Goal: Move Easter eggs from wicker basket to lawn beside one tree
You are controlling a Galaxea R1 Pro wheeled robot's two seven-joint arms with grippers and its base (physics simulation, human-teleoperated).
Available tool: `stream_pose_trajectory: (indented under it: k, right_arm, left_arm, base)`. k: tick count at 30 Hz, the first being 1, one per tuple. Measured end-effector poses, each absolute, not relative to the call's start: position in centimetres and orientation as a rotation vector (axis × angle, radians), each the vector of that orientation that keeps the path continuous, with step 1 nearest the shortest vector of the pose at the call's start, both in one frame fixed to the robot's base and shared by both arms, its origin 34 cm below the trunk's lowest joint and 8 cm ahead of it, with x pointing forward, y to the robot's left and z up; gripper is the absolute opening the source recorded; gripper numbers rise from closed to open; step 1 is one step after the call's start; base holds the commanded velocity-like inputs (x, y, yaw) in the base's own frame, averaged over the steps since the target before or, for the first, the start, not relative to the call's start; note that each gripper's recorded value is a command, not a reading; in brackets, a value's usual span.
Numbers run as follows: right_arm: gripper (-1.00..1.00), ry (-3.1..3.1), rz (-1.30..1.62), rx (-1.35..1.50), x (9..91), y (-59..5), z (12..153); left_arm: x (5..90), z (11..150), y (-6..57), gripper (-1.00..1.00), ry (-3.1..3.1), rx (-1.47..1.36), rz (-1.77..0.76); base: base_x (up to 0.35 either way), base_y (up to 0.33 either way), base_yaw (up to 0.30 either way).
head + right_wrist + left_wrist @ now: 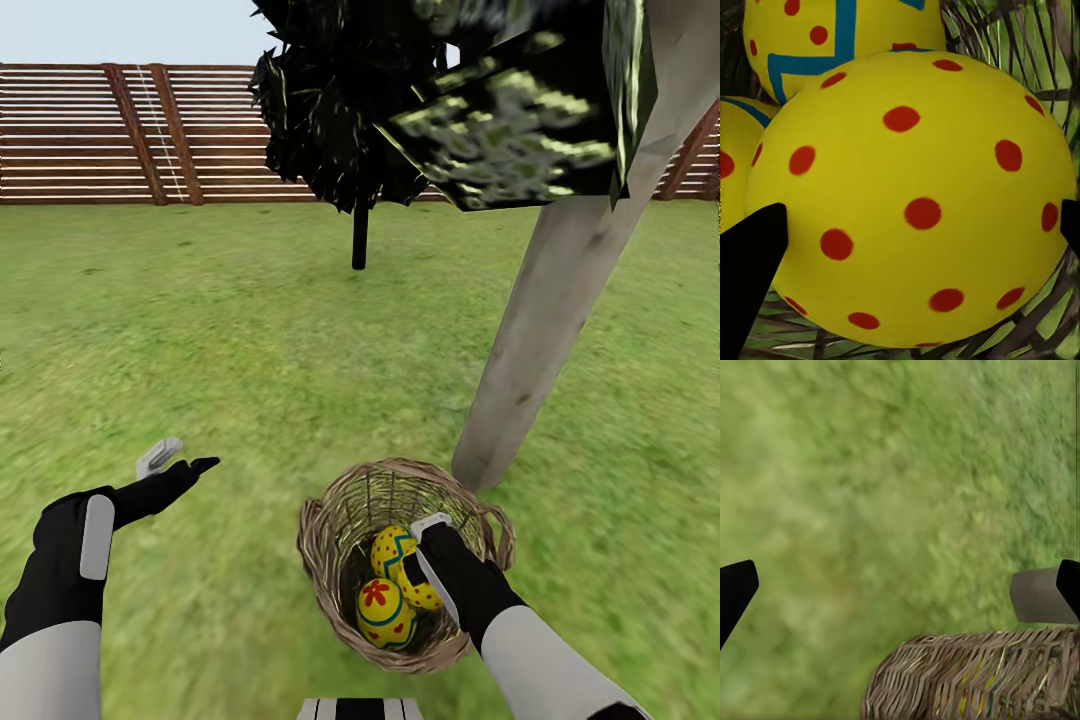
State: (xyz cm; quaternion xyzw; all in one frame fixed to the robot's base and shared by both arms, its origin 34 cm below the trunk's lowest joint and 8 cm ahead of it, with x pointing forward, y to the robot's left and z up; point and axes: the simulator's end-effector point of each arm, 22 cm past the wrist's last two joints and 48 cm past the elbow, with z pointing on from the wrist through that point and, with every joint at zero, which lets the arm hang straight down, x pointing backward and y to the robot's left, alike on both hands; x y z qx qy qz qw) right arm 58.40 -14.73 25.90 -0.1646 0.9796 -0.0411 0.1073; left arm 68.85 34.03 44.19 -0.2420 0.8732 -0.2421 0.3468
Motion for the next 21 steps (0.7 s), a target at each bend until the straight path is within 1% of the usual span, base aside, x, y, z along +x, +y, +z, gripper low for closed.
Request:
stream_pose_trajectory:
  k: [6, 11, 15, 17, 19, 21]
  right_arm:
    - [-1.00, 2.845, -0.126, -0.481, 59.4, -14.5, 27.6]
    - [-1.00, 2.832, -0.072, -0.484, 59.7, -13.7, 28.8]
    - [-1.00, 2.744, -0.040, -0.465, 62.4, -12.8, 32.2]
    - [-1.00, 2.713, 0.022, -0.467, 63.0, -11.8, 33.5]
    - [-1.00, 2.678, 0.184, -0.493, 63.3, -9.5, 35.5]
    - [-1.00, 2.675, 0.241, -0.507, 63.1, -8.9, 36.5]
  left_arm:
    - [69.0, 45.7, 33.9, 1.00, 2.246, -0.614, -0.634]
    - [69.0, 46.9, 33.8, 1.00, 2.230, -0.605, -0.639]
    - [69.0, 47.8, 33.8, 1.00, 2.220, -0.598, -0.640]
    - [69.0, 48.2, 33.9, 1.00, 2.218, -0.595, -0.638]
    - [68.9, 48.6, 34.0, 1.00, 2.215, -0.594, -0.634]
    - [68.9, 49.1, 34.1, 1.00, 2.209, -0.591, -0.633]
  base:
    - [0.000, 0.000, 0.000]
    - [0.000, 0.000, 0.000]
    - [0.000, 0.000, 0.000]
    - [0.000, 0.000, 0.000]
    - [-0.035, 0.000, 0.000]
    - [-0.239, 0.000, 0.000]
